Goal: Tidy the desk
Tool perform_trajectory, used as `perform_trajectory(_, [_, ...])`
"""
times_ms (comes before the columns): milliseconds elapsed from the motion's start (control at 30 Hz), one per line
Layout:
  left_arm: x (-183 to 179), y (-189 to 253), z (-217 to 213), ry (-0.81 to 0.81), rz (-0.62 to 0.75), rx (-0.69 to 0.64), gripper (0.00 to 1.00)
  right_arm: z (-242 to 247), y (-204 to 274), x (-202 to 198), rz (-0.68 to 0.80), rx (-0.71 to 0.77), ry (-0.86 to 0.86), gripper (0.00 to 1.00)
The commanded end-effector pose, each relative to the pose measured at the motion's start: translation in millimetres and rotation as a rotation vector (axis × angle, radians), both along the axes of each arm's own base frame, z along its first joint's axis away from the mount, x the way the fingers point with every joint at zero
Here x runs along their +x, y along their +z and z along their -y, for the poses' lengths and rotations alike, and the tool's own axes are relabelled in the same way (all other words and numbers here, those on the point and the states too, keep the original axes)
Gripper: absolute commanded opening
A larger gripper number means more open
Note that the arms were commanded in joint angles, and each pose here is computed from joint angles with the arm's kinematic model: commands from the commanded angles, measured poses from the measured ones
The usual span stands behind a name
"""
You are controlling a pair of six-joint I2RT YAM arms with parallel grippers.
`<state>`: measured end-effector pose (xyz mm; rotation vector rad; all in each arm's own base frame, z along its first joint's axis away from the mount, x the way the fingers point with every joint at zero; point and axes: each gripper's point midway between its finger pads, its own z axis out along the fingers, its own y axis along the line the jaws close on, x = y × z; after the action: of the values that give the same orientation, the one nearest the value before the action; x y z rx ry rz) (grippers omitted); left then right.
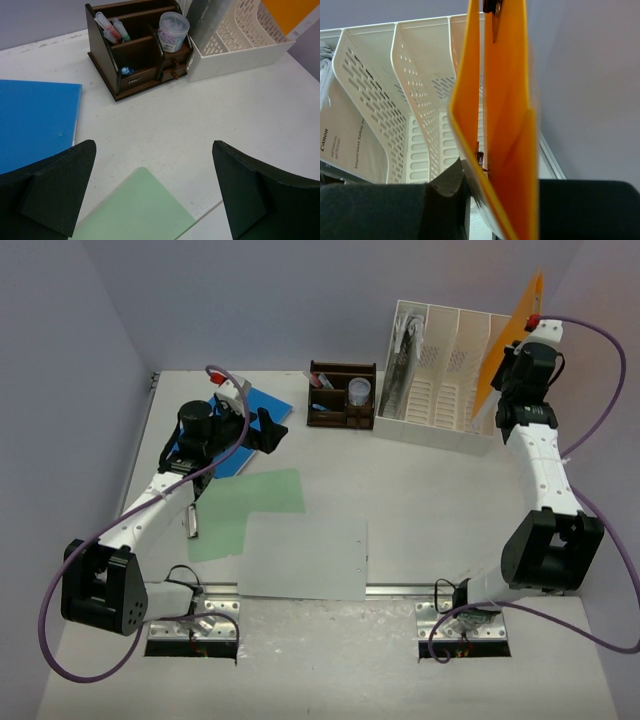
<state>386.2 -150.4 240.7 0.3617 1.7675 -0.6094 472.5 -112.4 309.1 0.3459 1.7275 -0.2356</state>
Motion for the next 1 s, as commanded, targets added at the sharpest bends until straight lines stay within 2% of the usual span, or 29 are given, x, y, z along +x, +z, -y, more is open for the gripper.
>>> perform_trajectory(0, [5, 9, -3, 0.004, 0.044, -0.019, 1.0, 5, 48, 15, 0.152, -0.031, -0.07, 0.0])
perform_trajectory(567, [8, -10, -4, -0.002, 0.009, -0.017, 1.0, 3, 41, 44, 0.169, -0.129, -0.044, 0.0])
perform_trajectory(967, [9, -21, -8, 0.008, -0.021, -0.015, 1.0, 1, 0, 54, 0.111, -0.095, -0.033, 0.0])
